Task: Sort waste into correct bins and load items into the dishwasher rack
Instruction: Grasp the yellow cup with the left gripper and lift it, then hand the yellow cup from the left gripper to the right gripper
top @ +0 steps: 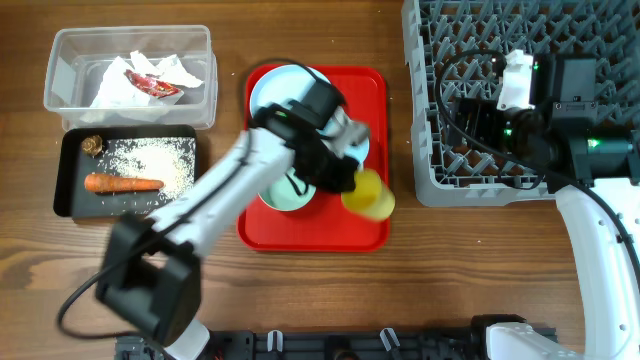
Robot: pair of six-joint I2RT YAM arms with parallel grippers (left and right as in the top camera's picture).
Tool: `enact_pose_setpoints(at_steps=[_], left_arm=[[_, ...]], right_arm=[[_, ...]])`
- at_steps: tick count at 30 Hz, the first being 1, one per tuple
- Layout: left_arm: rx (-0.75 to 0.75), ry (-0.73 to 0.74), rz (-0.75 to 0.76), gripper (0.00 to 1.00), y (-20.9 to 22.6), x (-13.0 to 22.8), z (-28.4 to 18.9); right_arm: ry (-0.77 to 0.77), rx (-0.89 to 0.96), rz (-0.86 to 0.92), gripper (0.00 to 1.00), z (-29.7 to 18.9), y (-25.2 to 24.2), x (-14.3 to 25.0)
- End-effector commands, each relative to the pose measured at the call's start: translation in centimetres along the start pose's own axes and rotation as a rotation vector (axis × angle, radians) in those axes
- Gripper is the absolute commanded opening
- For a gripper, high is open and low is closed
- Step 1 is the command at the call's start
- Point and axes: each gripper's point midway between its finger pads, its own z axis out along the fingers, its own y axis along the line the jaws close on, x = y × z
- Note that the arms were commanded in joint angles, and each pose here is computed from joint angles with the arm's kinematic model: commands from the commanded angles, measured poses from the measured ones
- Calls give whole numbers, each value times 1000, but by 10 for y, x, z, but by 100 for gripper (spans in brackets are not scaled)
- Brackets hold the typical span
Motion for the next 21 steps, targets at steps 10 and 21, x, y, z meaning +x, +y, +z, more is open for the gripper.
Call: enact_pose_setpoints(at_steps=[10, 21], left_arm=[[656, -513, 204, 4, -22, -72, -180], [759, -558, 362, 4, -35, -69, -204]], right_arm=[[-222, -655, -291, 100, -57, 113, -36], [-287, -1192, -481, 100, -89, 160, -43]])
